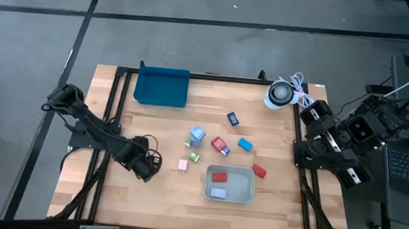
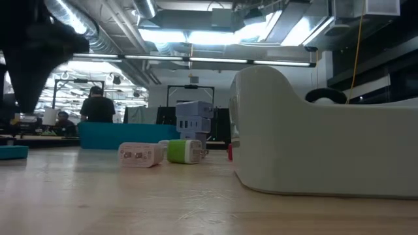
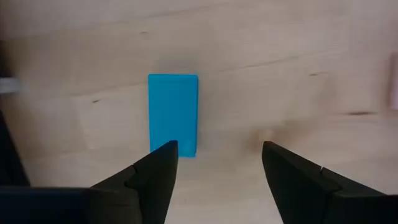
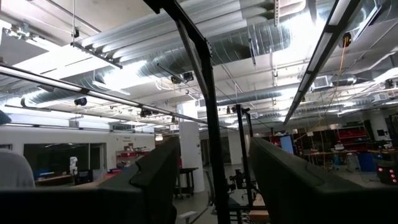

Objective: Pick & Place Office items
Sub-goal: Put the left blue digital clock into the gray bin

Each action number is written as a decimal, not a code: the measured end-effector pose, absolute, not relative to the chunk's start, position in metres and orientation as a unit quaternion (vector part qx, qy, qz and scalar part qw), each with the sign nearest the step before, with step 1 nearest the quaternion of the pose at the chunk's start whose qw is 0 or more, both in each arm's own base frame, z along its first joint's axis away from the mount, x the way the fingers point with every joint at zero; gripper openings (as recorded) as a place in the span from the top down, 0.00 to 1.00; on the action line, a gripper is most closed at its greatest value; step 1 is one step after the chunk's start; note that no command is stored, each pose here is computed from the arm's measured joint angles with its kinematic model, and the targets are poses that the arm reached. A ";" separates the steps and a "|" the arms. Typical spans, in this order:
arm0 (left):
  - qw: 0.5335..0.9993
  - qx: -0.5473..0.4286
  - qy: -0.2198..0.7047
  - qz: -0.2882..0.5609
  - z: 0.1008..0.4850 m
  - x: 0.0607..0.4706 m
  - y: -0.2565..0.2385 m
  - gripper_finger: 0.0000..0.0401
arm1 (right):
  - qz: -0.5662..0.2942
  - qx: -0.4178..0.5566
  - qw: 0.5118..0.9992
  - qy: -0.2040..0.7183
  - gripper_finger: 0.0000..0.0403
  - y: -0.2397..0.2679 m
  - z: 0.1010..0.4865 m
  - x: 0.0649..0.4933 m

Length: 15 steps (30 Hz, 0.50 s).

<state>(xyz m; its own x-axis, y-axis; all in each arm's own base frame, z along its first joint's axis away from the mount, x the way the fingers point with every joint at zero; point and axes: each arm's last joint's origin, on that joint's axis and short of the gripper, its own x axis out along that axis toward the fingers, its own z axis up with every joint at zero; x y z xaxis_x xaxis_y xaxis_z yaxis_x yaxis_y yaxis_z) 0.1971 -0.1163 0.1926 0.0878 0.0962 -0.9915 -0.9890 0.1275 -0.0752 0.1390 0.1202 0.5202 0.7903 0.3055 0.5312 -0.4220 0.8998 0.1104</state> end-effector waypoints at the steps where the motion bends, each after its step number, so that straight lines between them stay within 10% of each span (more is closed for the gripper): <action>1: 0.571 -0.463 0.488 0.470 0.187 0.197 -0.114 0.41 | 0.193 0.113 0.939 -0.261 0.49 0.120 0.520 0.139; 15: 0.567 -0.439 0.525 0.459 0.156 0.186 -0.103 0.31 | 0.192 0.117 0.936 -0.270 0.49 0.119 0.522 0.138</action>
<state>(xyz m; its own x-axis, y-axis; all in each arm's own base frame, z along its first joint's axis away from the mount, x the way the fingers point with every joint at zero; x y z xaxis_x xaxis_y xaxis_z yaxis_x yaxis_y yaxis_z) 0.1860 -0.1031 0.1561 0.0285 0.0601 -0.9978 -0.9809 0.1936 -0.0163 0.1380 0.1191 0.5222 0.7805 0.2957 0.5509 -0.4225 0.8989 0.1162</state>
